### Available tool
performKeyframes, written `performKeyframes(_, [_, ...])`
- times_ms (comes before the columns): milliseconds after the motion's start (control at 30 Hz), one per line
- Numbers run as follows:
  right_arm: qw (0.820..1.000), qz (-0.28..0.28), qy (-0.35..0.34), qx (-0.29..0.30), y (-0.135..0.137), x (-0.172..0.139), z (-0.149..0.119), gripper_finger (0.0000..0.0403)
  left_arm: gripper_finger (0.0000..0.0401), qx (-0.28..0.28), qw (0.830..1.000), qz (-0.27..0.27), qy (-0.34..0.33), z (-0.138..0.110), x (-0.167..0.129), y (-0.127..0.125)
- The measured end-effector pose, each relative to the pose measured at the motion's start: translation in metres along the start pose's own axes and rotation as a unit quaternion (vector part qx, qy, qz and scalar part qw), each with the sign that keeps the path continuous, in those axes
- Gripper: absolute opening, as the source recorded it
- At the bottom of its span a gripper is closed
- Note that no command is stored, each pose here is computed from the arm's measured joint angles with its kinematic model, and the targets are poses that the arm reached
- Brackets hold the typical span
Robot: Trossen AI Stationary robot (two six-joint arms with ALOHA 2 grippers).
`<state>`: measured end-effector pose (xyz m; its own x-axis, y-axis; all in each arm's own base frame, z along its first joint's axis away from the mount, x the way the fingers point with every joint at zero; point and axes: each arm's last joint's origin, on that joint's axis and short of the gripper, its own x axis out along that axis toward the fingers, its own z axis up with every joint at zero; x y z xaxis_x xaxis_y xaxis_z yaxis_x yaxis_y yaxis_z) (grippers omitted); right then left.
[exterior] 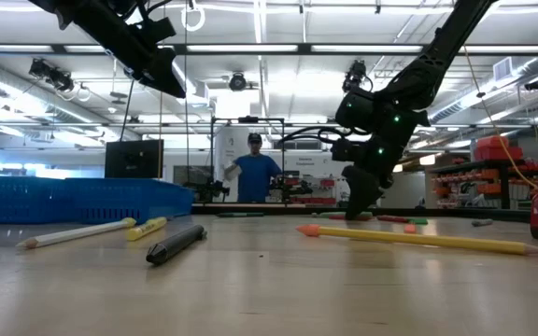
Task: Sort crayons/erasers/pens/pencils in bins
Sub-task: Put the red crayon into the top left blue bin
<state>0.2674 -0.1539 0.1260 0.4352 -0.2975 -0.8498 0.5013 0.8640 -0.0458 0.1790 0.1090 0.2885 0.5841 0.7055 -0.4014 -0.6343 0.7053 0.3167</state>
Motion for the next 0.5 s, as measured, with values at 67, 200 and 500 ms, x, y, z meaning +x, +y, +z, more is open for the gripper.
performKeyframes(67, [1.0,0.008,0.001,0.0,0.0004,0.0,-0.0001,0.0106,0.0107,0.0,1.0,0.0,0.0,0.0,0.0,0.0])
performKeyframes(200, [1.0,0.024,0.0,0.0,0.0013,-0.0001,0.0,0.0106,0.0107,0.0,1.0,0.0,0.0,0.0,0.0,0.0])
performKeyframes(500, [0.999,0.039,-0.007,-0.019,0.0025,0.0002,0.0006,0.0106,0.0107,0.0,1.0,0.0,0.0,0.0,0.0,0.0])
